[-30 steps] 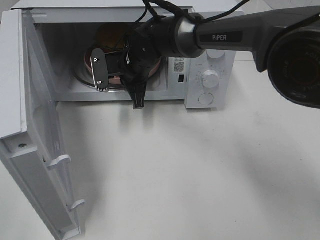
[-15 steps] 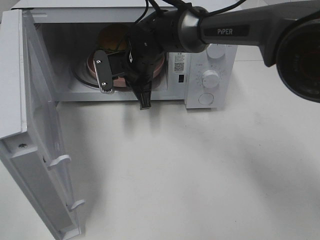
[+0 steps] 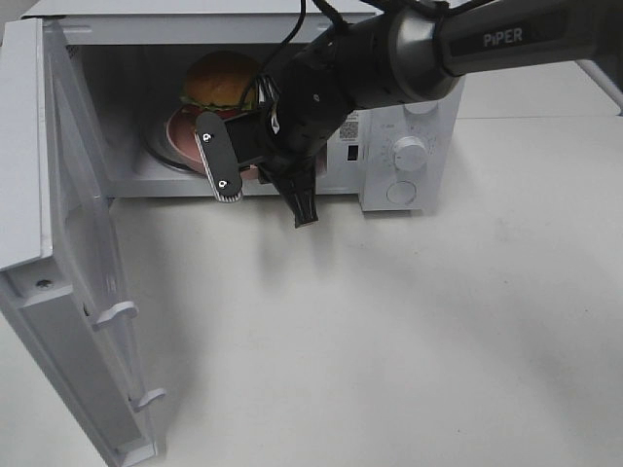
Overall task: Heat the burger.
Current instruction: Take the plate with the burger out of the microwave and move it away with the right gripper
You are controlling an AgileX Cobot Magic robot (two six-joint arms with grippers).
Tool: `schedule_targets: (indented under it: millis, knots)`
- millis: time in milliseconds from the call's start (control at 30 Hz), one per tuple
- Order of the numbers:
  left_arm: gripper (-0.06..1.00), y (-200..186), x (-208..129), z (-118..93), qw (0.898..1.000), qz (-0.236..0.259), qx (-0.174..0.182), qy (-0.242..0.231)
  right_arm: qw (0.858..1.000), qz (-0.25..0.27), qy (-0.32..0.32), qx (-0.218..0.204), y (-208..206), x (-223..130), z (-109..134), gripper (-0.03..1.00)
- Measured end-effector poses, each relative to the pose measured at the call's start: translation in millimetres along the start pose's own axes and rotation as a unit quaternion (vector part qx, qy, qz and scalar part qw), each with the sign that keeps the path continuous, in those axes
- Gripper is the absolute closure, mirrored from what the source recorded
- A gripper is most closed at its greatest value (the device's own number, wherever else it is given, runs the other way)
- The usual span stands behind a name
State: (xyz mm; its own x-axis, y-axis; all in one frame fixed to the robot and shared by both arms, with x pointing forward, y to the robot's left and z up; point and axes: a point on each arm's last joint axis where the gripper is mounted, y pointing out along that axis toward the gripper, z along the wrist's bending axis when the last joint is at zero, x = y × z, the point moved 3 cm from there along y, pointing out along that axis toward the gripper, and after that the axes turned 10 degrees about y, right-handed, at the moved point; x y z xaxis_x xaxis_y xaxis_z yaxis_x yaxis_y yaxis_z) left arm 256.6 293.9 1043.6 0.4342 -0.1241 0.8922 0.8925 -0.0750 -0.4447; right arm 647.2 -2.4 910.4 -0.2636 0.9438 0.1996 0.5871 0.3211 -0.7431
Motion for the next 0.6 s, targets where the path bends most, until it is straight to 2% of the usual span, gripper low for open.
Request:
schedule_targets:
  millis: [600]
  knots:
    - [-0.04, 0, 0, 0, 1.0, 0.0, 0.0, 0.0, 0.999, -0.045, -0.009, 0.008, -41, 10, 47, 0.86]
